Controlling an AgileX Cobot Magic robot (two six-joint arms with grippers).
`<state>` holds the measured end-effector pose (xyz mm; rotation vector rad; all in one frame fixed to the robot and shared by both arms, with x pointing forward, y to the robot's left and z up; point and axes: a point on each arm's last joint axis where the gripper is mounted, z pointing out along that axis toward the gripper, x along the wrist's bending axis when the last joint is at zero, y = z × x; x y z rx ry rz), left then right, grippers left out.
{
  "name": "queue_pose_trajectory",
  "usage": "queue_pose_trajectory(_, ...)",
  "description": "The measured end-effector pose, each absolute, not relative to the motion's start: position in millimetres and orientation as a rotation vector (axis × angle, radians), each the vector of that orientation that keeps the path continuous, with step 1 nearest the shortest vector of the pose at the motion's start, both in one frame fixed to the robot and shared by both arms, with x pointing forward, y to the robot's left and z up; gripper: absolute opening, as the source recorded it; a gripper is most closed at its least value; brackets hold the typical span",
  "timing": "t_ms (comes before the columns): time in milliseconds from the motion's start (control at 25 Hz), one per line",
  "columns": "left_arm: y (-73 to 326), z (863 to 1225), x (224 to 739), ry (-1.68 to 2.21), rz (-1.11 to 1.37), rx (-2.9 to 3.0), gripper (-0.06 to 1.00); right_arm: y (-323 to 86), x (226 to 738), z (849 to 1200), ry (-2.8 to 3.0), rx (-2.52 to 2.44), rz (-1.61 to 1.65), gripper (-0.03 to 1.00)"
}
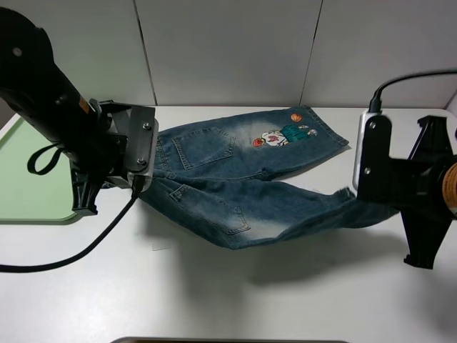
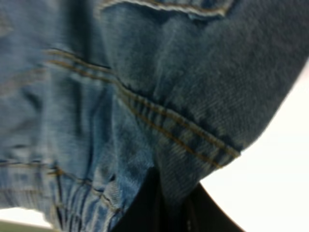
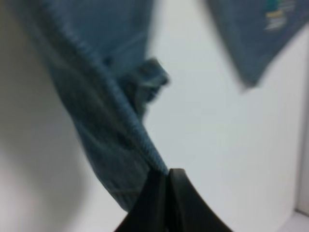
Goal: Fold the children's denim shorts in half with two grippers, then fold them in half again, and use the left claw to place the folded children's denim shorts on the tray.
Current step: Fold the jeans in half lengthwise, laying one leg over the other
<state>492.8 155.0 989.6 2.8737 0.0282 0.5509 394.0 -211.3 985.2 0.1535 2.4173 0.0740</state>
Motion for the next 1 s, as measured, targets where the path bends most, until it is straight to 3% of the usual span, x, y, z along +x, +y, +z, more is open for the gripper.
queue_pose_trajectory(160,156.1,996.5,492.0,0.018,0.584,2.864,0.02,-209.4,399.4,1006.8,2.315,0.243,0.166,-0.03)
queue_pose_trajectory(600,161.9,1001.9,502.2,0.196,0.761,2.844,0.02,-213.3,408.9,1016.6,2.182,0.26,0.156,-0.03)
queue_pose_trajectory(1000,170.8,1006.1,512.4,0.499,0.844,2.741,0.02,-243.7,440.9,996.3,2.21,0.435,0.037,-0.03)
